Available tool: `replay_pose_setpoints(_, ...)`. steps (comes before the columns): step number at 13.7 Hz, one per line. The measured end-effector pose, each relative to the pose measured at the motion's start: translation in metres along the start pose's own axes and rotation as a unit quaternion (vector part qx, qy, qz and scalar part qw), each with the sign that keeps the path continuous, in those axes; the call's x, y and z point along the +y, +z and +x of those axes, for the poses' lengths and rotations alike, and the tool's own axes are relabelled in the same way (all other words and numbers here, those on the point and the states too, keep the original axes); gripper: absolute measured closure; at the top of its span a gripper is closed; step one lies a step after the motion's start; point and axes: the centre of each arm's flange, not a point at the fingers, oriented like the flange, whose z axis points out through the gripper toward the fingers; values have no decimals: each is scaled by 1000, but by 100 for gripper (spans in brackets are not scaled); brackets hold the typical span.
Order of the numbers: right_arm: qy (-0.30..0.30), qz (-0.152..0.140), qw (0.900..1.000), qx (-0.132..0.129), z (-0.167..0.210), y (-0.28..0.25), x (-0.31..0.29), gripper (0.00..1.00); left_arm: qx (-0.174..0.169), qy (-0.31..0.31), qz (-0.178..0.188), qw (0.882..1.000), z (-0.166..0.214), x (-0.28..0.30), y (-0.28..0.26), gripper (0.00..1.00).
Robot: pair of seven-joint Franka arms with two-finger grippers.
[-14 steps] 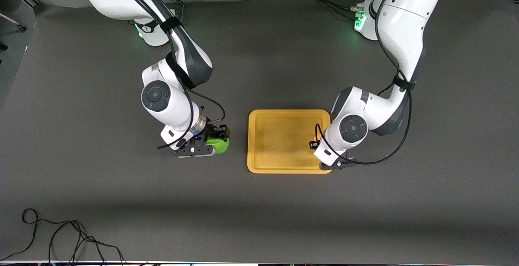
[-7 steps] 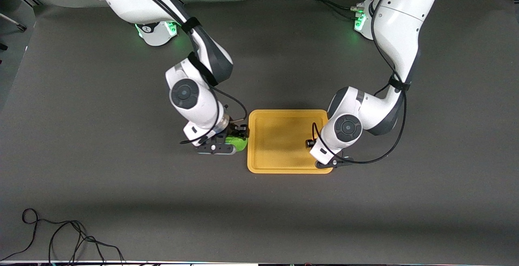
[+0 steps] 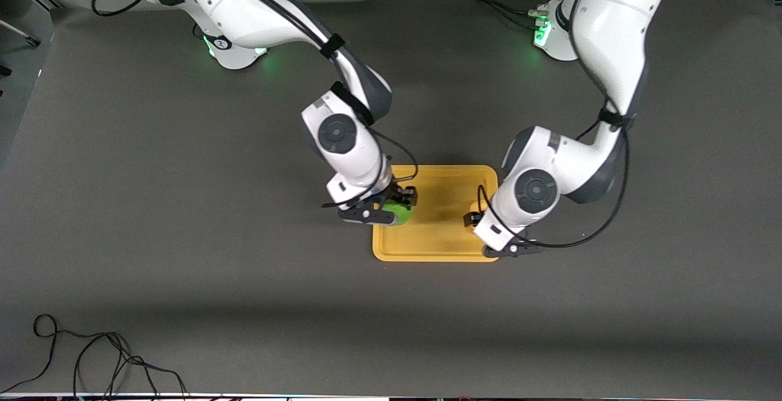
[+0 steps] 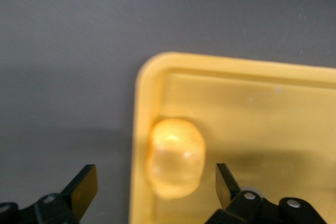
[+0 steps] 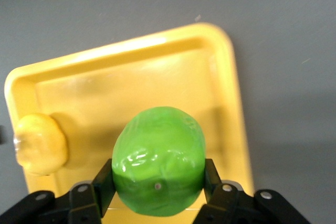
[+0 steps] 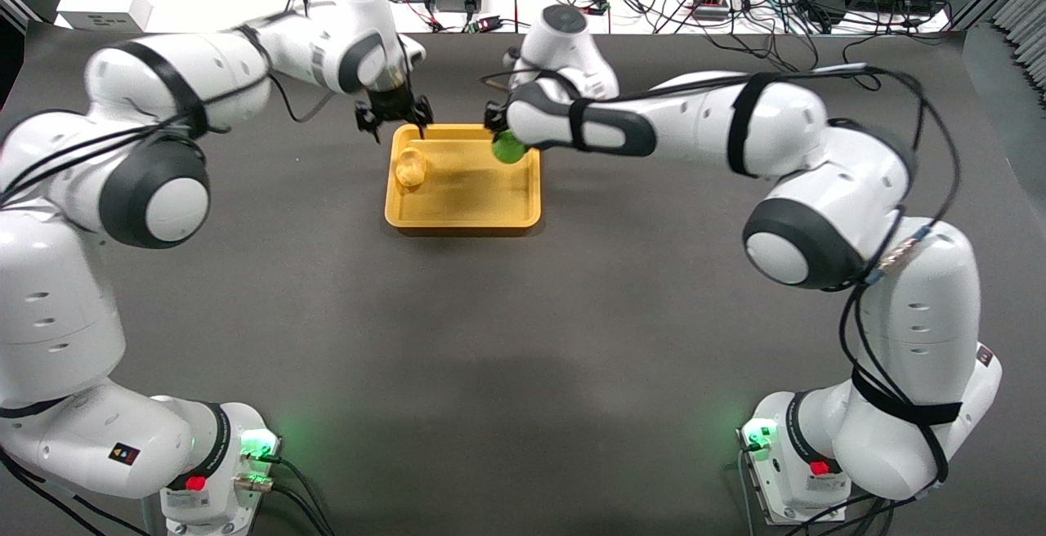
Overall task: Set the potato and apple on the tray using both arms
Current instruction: 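Release the potato on the tray while the right gripper lowers the apple, then open the right gripper to release the apple onto the tray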
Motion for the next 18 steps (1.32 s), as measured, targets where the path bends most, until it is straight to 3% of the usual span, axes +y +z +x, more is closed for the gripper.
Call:
replay_pose_setpoints(2,15,14,1000,8,-16,28,-24,30,5,17,-1,1000,6,-56,-79,0)
replay_pose_setpoints(6,13,5,1000,9,-13,46,-21,30,14,49,-1,999,-15,-139,-191,0)
replay_pose_setpoints(10,22,3,1000,11,-10,73,-13,30,47,51,-27,997,-47,-219,-285,0)
replay_pose_setpoints(12,23,6,1000,14,-8,70,-15,25,69,43,-29,996,-62,-234,-314,0)
replay_pose_setpoints(15,25,12,999,19,-3,61,-19,0,64,42,-25,997,-69,-242,-320,0)
replay_pose_setpoints(17,19,-6,1000,16,2,46,-19,0,61,42,-19,997,-67,-244,-316,0)
replay_pose_setpoints(18,6,-30,999,14,10,29,-14,0,60,41,-16,997,-66,-245,-315,0)
